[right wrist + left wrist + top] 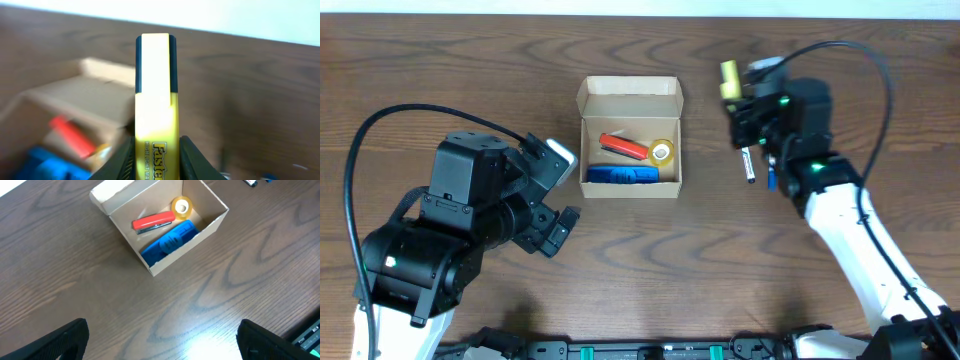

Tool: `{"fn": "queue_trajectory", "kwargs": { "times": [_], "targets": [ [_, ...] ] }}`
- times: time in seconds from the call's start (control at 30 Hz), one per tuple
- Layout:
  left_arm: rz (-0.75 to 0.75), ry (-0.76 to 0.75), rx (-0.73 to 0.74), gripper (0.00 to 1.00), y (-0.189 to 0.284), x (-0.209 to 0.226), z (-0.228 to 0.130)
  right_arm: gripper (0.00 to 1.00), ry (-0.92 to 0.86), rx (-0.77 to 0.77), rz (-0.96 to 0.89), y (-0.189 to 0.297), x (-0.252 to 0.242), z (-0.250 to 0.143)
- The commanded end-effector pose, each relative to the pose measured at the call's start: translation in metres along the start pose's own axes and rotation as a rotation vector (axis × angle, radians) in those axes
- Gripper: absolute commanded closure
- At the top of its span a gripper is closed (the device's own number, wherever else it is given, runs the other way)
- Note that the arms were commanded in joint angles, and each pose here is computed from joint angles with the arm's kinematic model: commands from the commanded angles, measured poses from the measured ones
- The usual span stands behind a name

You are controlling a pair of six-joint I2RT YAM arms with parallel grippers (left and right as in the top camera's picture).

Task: Pack container
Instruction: 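Carry the yellow highlighter into the box and release it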

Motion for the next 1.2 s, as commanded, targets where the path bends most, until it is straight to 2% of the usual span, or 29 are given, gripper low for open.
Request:
{"fn": "queue_trajectory", "kwargs": {
  "times": [0.0, 0.1, 0.3, 0.7, 0.97, 1.17],
  "targets": [
    [0.01, -0.015, -0.014, 0.05, 0.005, 0.002, 0.004, 0.96, 0.102, 0.006, 0.14, -0.001, 0.047, 0.0],
    [0.01, -0.015, -0.014, 0.05, 0.005, 0.002, 0.004, 0.99, 0.193, 0.023, 0.202, -0.003, 0.076, -0.007],
    [0.01, -0.015, -0.014, 0.05, 0.005, 0.002, 0.004, 0.99, 0.331, 0.065, 0.292, -0.009, 0.115, -0.025],
    [0.01, -0.015, -0.014, 0.05, 0.005, 0.002, 0.004, 0.99, 0.583, 0.296, 0.412, -0.042, 0.128, -0.041],
    [0.01, -0.015, -0.014, 0.05, 0.005, 0.002, 0.004, 0.99, 0.711, 0.303, 0.542, -0.053, 0.14, -0.059],
    [0.01, -0.015, -0.014, 0.05, 0.005, 0.002, 0.004, 0.99, 0.758, 0.331, 0.562, -0.065, 0.137, -0.074]
  ]
}}
Point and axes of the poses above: each gripper's point midway between its finger pads, its own y axis back along the fingers, its own x axis along the line the jaws close on, z = x × y, the point moved 3 cm from there along y, back along the fingers, and after that the axes turned 1 degree about -y, right-handed, at the moved point
